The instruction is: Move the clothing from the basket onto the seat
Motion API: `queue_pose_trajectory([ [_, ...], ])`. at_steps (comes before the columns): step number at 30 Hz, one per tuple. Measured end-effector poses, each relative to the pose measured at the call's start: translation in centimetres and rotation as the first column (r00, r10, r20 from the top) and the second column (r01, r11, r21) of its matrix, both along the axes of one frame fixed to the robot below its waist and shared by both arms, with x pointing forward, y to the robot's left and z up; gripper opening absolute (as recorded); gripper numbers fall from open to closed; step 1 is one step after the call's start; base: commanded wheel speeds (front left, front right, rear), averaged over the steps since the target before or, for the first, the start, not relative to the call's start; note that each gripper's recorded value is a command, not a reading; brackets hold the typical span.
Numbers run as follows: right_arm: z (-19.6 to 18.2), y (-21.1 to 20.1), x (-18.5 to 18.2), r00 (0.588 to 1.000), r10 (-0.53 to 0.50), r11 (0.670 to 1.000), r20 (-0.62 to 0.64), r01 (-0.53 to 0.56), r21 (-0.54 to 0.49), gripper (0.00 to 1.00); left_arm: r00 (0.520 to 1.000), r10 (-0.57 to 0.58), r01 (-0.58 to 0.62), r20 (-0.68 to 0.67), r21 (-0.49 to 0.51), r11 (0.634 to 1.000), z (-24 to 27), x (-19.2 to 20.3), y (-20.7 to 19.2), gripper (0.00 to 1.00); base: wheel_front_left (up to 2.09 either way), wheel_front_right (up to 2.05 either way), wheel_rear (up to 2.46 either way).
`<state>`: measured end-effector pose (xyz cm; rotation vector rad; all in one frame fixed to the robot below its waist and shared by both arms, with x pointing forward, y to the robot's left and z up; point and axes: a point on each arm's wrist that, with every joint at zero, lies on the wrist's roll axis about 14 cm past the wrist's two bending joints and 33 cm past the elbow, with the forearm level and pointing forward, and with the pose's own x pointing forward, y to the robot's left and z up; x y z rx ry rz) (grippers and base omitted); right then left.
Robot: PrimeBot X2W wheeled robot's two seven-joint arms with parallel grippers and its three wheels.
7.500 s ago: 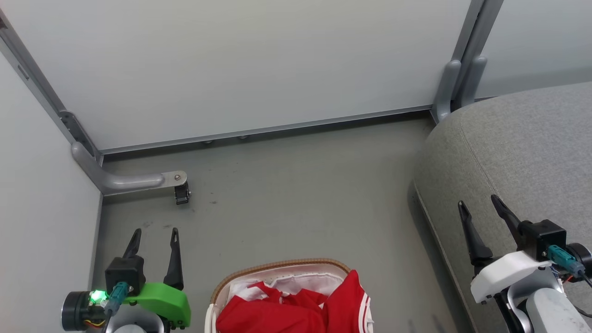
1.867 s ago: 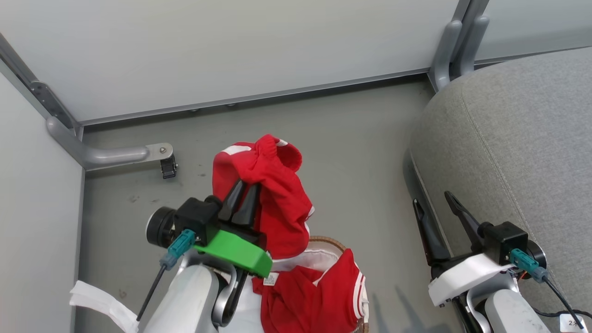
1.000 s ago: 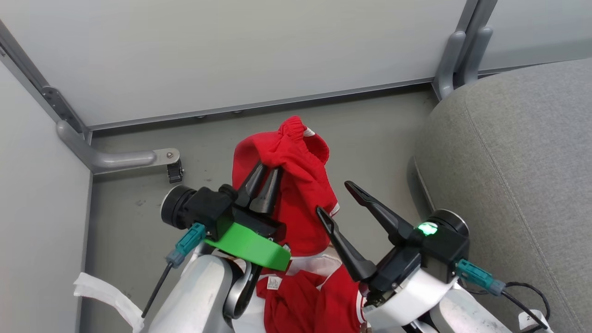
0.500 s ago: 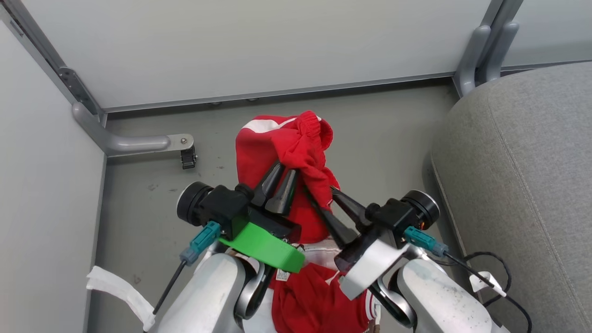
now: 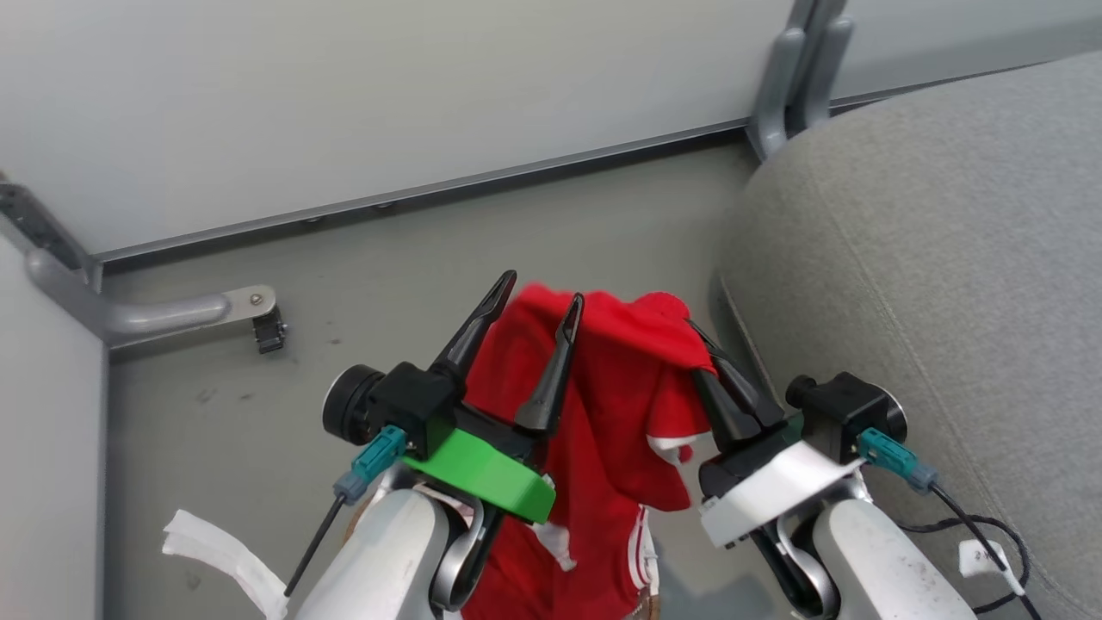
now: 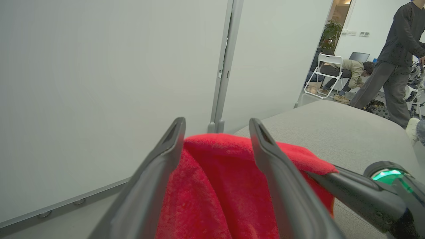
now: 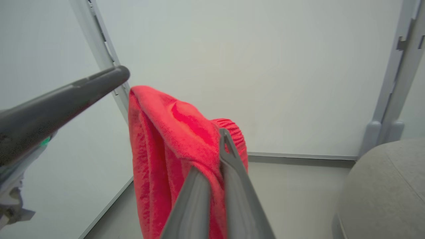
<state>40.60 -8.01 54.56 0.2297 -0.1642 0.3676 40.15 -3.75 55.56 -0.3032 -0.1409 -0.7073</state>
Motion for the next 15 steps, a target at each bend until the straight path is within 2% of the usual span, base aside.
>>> queue_pose_trajectory([
  [4,0.0,-4.1,-1.1,0.992,-0.123,0.992,-0.004,0.124,0.005,0.00,0.998,-0.066,0.066,-0.007,-0.011,0.998,-0.2,-0.3,-2.3,1.00,0.00,0.00,0.00],
  [8,0.0,-8.1,-2.8,0.970,-0.242,0.970,-0.007,0.242,0.006,0.00,0.988,-0.153,0.152,-0.016,-0.020,0.988,-0.4,-1.2,-5.1,1.00,0.00,0.00,0.00],
  [11,0.3,-10.8,-4.2,0.946,-0.323,0.946,-0.001,0.323,0.005,0.00,0.975,-0.223,0.222,-0.020,-0.025,0.975,-0.5,-2.1,-7.4,1.00,0.00,0.00,0.00],
  [15,1.0,-15.4,-6.7,0.886,-0.463,0.886,0.016,0.463,0.011,0.00,0.939,-0.344,0.343,-0.032,-0.024,0.939,-1.0,-4.2,-10.9,1.00,0.00,0.00,0.00],
])
